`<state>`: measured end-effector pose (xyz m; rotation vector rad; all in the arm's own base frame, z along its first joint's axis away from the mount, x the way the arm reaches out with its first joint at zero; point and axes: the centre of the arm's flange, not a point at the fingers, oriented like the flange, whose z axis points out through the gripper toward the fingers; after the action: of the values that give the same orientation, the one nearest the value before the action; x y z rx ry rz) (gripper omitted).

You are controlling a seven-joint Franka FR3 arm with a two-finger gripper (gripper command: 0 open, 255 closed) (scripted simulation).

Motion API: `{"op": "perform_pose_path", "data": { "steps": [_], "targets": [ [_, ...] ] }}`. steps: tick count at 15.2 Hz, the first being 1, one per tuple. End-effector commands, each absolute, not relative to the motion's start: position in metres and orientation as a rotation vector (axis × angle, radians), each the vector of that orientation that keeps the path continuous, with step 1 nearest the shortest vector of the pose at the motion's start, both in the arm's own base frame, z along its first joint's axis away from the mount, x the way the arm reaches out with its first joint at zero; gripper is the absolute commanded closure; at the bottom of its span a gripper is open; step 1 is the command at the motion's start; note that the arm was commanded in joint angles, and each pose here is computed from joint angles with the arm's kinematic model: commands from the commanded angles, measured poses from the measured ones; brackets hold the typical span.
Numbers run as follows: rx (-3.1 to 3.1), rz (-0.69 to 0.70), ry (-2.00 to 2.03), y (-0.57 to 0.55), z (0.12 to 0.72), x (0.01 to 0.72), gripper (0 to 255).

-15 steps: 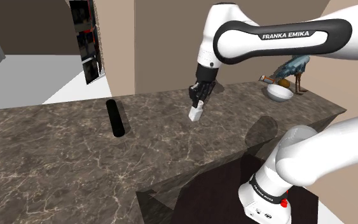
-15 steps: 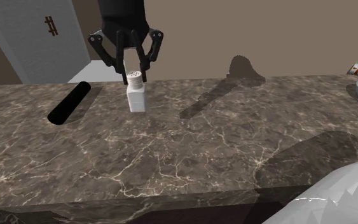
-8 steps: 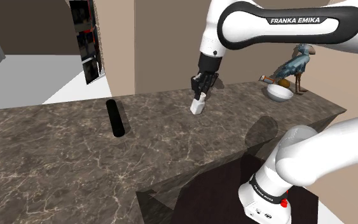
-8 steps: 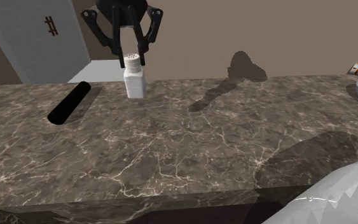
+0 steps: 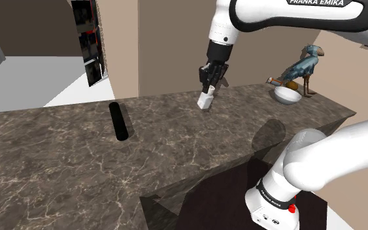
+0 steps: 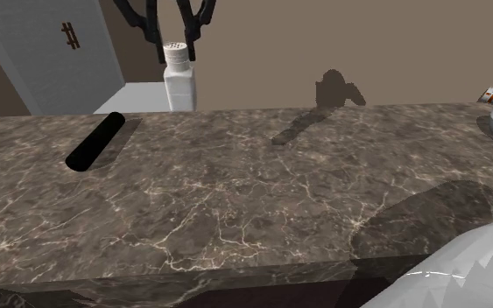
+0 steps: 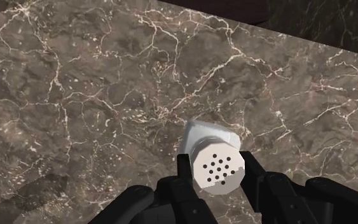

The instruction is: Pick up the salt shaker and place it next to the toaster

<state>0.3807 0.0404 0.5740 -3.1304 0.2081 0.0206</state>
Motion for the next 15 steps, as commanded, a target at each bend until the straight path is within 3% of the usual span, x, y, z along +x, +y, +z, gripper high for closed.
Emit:
{"op": "perform_pose_path", "data": {
  "steps": [1,15],
  "targets": [
    [-3.130,0.021,0.208,0.040,0.585,0.381,255],
    [-3.130,0.021,0.208,0.064,0.644,0.370,255]
  ]
}}
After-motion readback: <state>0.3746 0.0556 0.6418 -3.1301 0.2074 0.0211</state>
